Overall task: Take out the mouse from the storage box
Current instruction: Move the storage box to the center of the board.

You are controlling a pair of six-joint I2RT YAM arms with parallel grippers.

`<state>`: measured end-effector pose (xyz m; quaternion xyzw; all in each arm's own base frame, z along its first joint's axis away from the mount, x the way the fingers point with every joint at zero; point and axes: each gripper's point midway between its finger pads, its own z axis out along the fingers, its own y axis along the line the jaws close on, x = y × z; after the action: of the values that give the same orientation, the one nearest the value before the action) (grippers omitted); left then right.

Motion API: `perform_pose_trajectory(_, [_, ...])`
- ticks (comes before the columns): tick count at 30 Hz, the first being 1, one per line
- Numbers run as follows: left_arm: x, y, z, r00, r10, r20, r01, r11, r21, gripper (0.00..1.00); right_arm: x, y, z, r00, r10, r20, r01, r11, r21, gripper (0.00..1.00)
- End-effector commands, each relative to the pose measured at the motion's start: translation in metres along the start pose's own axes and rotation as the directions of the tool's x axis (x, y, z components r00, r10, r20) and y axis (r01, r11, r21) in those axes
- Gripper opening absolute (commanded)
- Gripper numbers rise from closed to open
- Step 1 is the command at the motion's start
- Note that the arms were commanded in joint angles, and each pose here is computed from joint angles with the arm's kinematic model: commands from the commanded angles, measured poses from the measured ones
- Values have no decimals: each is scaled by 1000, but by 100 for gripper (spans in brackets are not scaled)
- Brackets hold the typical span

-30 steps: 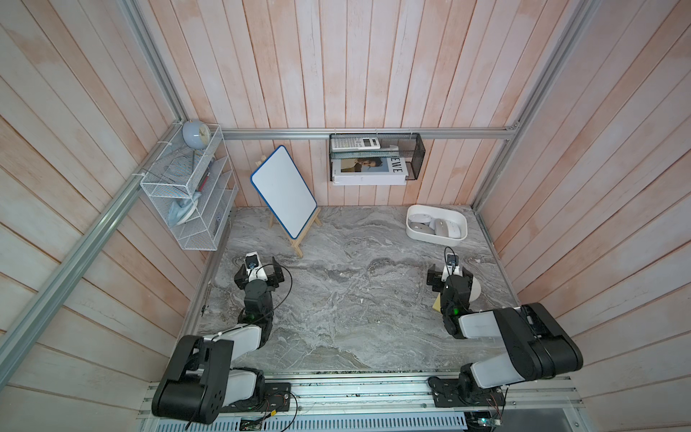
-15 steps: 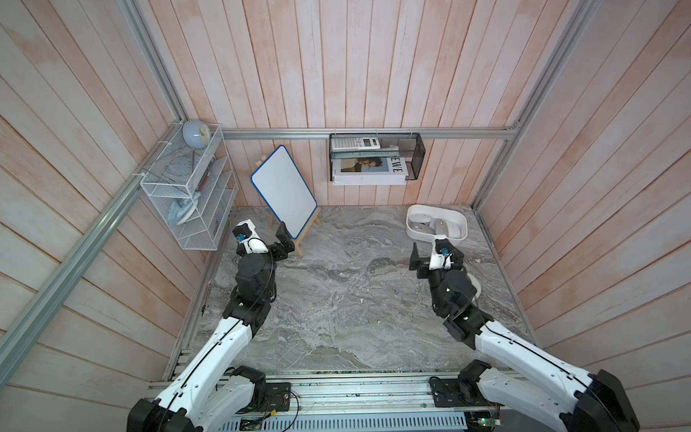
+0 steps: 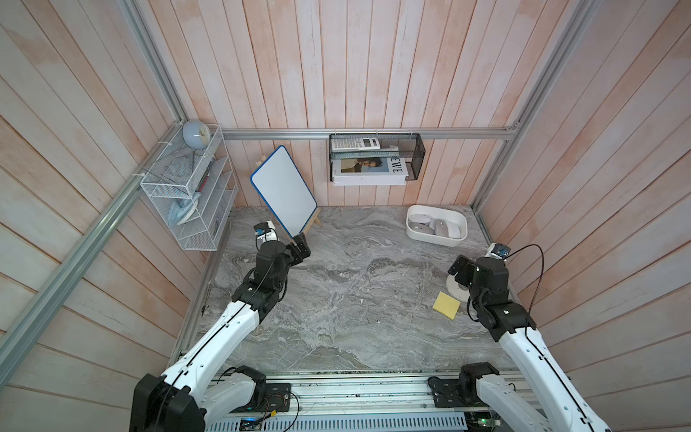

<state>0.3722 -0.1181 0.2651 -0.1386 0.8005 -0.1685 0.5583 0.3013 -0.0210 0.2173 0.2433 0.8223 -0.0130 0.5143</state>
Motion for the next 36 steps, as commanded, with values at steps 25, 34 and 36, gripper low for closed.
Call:
perform_pose_trajectory(25, [102,-99,43,939,235,-250,-243,970,1,100,-5,-21,112,939,183,-291,-115,965,235,96])
perform_pose_trajectory(34, [106,-57,17,919,323,-226,-339,940,-34,100,-8,-30,180,881,274,-387,-191,952,240,93])
perform_pose_trajectory(36, [109,-51,12,920,326,-218,-340,940,-29,100,-8,-27,193,871,278,-405,-201,954,224,92])
